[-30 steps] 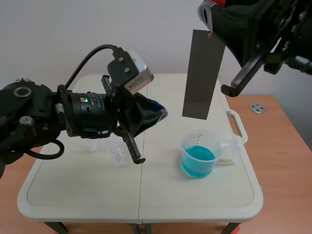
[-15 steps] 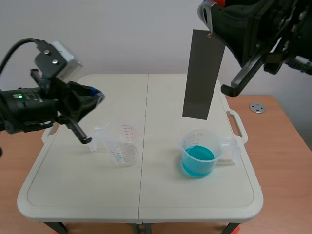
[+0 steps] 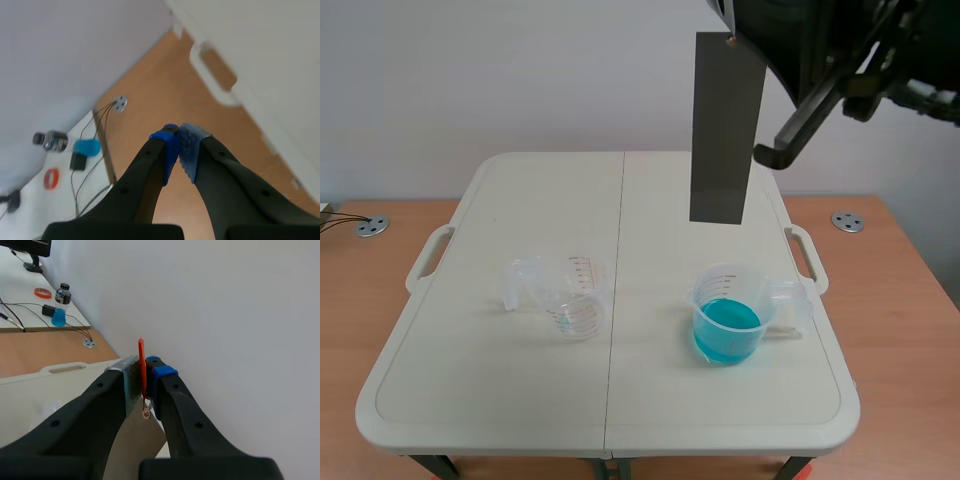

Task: Hold the metal plate by the orange handle, dip it into the blue solution, take it out and point at it, then put the plate back in the beaker on the left.
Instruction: 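Raise the plate and point at it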

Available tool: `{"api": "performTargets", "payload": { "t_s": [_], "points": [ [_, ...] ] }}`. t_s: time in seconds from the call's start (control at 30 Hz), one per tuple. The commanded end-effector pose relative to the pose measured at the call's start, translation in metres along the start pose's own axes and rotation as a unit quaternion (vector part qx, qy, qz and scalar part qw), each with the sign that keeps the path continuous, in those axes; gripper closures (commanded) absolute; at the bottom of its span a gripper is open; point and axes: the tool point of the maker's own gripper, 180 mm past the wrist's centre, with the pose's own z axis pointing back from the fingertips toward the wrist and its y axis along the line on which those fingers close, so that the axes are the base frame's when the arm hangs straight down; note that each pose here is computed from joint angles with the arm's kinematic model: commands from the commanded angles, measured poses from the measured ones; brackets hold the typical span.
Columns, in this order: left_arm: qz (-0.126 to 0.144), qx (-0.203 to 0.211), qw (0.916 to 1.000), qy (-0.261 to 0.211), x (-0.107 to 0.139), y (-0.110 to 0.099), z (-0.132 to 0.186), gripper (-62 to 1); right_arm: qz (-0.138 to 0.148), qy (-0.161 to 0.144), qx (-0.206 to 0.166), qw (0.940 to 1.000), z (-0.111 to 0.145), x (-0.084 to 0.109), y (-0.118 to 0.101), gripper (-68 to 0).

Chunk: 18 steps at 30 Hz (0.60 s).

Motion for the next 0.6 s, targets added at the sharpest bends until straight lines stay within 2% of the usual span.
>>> {"api": "performTargets", "payload": {
  "t_s": [0.0, 0.1, 0.23, 0.33, 0.43, 0.57],
  "points": [
    [0.004, 0.009, 0.9997, 0.020, -0.018, 0.002, 0.005, -2.7, 0.009, -0.016, 0.010, 0.9998, -0.005, 0.010, 0.000, -1.3],
    [-0.004, 0.004, 0.9972, 0.075, -0.061, -0.001, 0.021, -2.7, 0.007, -0.022, 0.019, 0.9996, -0.012, 0.010, 0.001, -1.3],
    [-0.008, -0.019, 0.9900, 0.140, -0.112, -0.015, 0.047, -2.7, 0.002, -0.027, 0.031, 0.9991, -0.024, 0.007, 0.002, -1.3],
    [-0.007, -0.034, 0.9848, 0.170, -0.140, -0.026, 0.067, -2.7, 0.000, -0.030, 0.042, 0.9987, -0.034, 0.004, 0.002, -1.3],
    [0.005, -0.052, 0.9783, 0.201, -0.163, -0.042, 0.087, -2.7, -0.002, -0.034, 0.052, 0.9981, -0.044, 0.002, 0.002, -1.3],
    [0.023, -0.102, 0.9670, 0.232, -0.183, -0.077, 0.113, -2.7, -0.010, -0.038, 0.060, 0.9974, -0.057, -0.001, 0.000, -1.3]
  ]
}}
